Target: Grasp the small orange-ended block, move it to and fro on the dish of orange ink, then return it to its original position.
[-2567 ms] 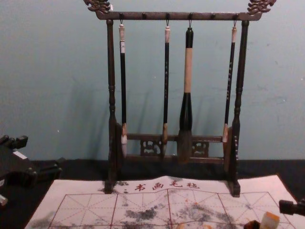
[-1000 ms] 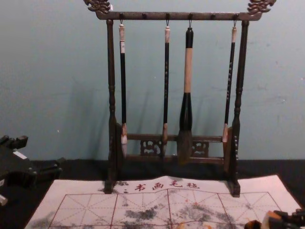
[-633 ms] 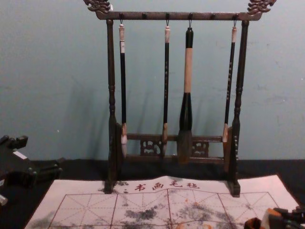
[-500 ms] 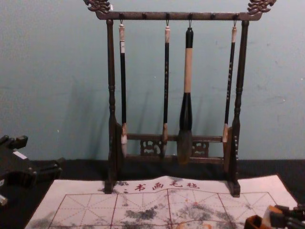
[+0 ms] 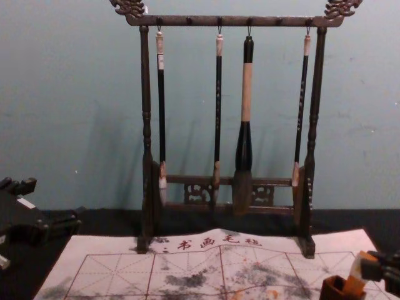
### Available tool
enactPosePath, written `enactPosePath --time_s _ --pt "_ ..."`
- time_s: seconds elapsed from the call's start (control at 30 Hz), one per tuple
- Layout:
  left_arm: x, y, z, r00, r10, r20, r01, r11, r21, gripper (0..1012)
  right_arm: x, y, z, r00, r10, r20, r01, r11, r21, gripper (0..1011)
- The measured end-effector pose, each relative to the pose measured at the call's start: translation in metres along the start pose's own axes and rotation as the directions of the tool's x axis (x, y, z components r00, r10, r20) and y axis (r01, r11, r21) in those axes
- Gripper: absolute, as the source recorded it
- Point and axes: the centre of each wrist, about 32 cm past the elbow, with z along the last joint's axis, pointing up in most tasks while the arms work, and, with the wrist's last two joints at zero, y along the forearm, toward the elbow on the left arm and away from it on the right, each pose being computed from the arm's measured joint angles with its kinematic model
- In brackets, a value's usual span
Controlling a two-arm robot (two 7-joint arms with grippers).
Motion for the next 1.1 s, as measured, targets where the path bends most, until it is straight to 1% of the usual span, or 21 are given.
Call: enactPosePath --time_s 0.17,0.33,0.53,0.7,0.77,0.93,1.1 --pt "0.0000 0.0000 0.0000 1.0000 0.000 0.000 0.000 1.0000 0.000 1001 0.000 0.000 0.001 1.000 0.001 0.000 -0.001 1.000 0.004 94" --pt "0.0000 0.0000 0.0000 1.0000 0.000 0.000 0.000 1.0000 0.000 1001 0.000 -0.002 0.006 1.000 0.001 0.007 -0.001 1.000 0.014 94" --pt "0.0000 0.0000 0.0000 1.0000 0.000 0.000 0.000 1.0000 0.000 1001 0.001 -0.005 0.015 1.000 -0.003 0.020 0.002 0.999 0.040 94" --pt "0.0000 0.0000 0.0000 1.0000 0.000 0.000 0.000 1.0000 0.000 1001 0.001 -0.003 0.021 0.999 0.001 0.034 -0.003 0.998 0.058 94" --pt "0.0000 0.0000 0.0000 1.0000 0.000 0.000 0.000 1.0000 0.000 1001 0.002 -0.002 0.024 0.999 0.004 0.040 -0.007 0.998 0.064 94" --pt "0.0000 0.0000 0.0000 1.0000 0.000 0.000 0.000 1.0000 0.000 1001 0.001 0.008 0.029 0.998 0.035 0.059 -0.039 0.997 0.073 94" --pt "0.0000 0.0000 0.0000 1.0000 0.000 0.000 0.000 1.0000 0.000 1001 -0.002 0.024 0.030 0.995 0.075 0.070 -0.079 0.995 0.068 94"
